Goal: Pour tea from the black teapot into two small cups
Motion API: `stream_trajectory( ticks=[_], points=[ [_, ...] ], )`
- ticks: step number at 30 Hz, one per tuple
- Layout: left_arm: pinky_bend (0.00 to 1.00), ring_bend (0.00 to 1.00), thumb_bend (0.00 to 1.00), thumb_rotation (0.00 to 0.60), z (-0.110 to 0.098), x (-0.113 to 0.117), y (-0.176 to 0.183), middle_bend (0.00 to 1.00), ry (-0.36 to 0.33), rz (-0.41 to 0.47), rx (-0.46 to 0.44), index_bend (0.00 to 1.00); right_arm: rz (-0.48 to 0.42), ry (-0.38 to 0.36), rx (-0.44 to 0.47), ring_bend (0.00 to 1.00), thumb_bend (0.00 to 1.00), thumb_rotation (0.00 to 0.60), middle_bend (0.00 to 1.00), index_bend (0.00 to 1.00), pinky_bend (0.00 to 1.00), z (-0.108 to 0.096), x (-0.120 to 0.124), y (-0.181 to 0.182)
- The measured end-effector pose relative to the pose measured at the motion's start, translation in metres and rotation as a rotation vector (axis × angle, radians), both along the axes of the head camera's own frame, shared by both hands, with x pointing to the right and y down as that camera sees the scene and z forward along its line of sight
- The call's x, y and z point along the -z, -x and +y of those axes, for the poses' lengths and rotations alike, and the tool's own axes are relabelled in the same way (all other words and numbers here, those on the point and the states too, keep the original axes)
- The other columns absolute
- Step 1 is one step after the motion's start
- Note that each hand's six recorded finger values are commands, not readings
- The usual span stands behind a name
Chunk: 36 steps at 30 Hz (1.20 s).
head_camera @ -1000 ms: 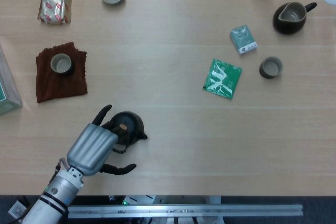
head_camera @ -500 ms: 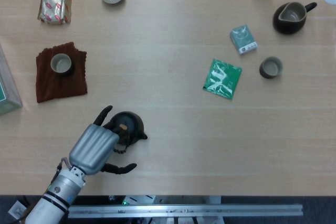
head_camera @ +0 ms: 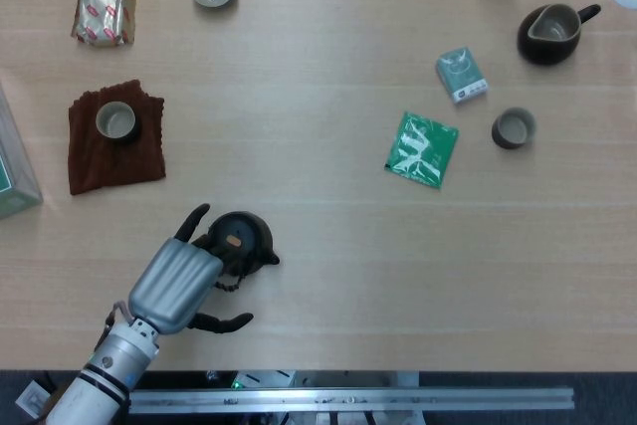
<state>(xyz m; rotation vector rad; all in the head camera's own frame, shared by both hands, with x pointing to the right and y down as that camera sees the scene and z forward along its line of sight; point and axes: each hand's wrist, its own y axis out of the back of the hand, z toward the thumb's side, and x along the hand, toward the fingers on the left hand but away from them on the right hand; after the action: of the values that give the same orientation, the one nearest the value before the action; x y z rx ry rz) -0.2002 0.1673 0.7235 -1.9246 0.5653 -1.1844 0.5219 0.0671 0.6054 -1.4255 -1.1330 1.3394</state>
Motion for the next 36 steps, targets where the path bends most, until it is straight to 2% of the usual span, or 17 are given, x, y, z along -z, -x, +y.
stream_trajectory(
  ticks=[31, 36],
  points=[
    [0.00, 0.39, 0.15, 0.291, 0.019, -0.015, 0.009, 0.48, 0.004, -0.021, -0.024, 0.44, 0.005, 0.004, 0.001, 0.04, 0.26, 0.600, 0.23, 0.25, 0.06, 0.002, 0.000, 0.002],
    [0.00, 0.39, 0.15, 0.293, 0.020, -0.017, 0.009, 0.53, 0.008, -0.016, -0.020, 0.48, 0.007, 0.004, -0.002, 0.04, 0.26, 0.600, 0.23, 0.25, 0.06, 0.001, 0.000, 0.001]
  ],
)
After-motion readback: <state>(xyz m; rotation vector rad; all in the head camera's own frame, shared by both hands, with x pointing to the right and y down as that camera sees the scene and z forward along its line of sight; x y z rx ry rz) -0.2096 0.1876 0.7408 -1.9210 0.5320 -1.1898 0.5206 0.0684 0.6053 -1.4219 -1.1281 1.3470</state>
